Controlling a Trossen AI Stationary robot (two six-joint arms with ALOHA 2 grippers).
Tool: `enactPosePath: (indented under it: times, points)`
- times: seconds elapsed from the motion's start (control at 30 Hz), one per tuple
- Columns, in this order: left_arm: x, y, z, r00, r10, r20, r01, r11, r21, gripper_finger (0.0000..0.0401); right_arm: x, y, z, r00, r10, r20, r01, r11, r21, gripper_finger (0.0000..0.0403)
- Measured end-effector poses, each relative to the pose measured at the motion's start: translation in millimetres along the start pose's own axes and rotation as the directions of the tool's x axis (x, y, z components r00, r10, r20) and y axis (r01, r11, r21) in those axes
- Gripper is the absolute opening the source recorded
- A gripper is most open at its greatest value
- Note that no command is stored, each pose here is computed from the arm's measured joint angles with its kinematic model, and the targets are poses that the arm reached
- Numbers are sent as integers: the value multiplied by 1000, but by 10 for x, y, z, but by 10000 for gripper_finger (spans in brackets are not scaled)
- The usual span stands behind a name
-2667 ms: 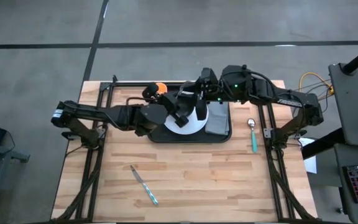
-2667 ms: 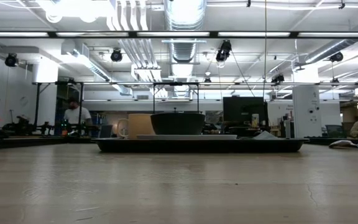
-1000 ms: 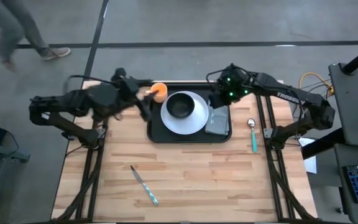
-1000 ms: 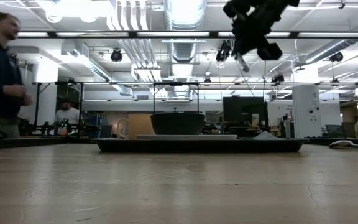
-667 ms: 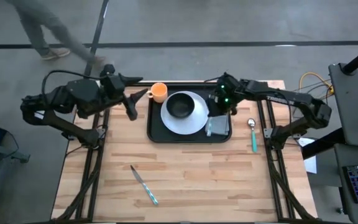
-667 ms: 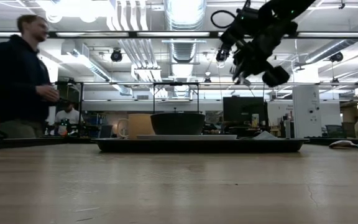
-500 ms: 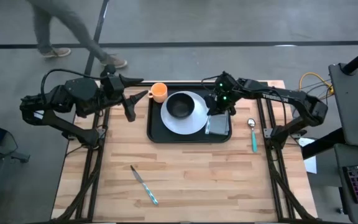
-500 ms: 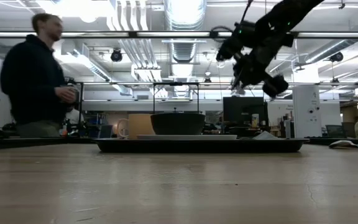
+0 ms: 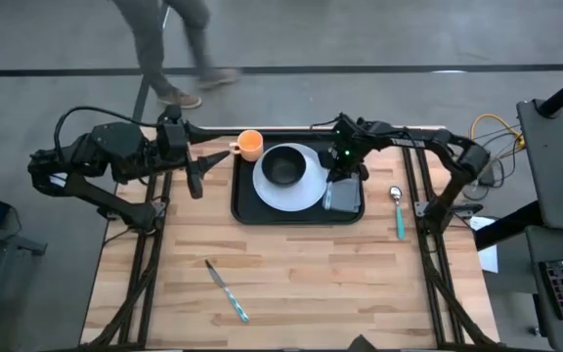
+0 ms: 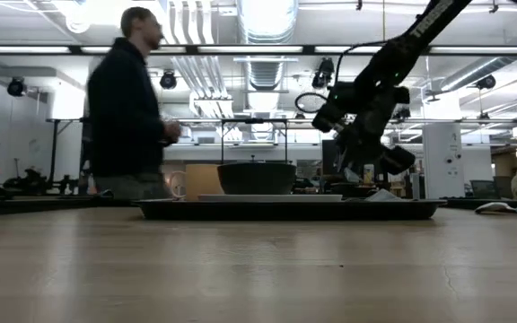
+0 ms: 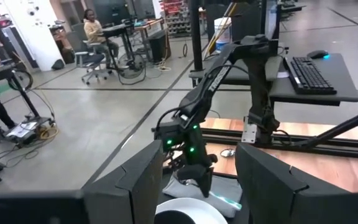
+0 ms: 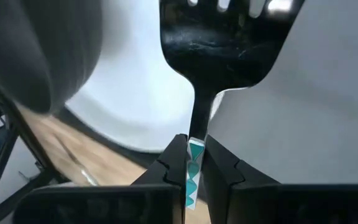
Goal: Set up tray
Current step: Put the blue fork on top of the gray napkin on the black tray
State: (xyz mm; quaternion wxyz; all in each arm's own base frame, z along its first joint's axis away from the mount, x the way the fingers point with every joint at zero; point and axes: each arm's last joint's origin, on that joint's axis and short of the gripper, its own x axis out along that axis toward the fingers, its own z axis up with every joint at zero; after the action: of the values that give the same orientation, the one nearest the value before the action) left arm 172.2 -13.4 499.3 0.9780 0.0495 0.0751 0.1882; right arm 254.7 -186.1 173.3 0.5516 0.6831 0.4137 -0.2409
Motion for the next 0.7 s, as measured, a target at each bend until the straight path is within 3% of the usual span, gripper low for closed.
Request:
enactPosePath:
  times: [0.7]
  points:
    - [-11,-23,2,999,-37,3,37,999,1,181,225,-283,318,995,-93,-39,93,996,12,15]
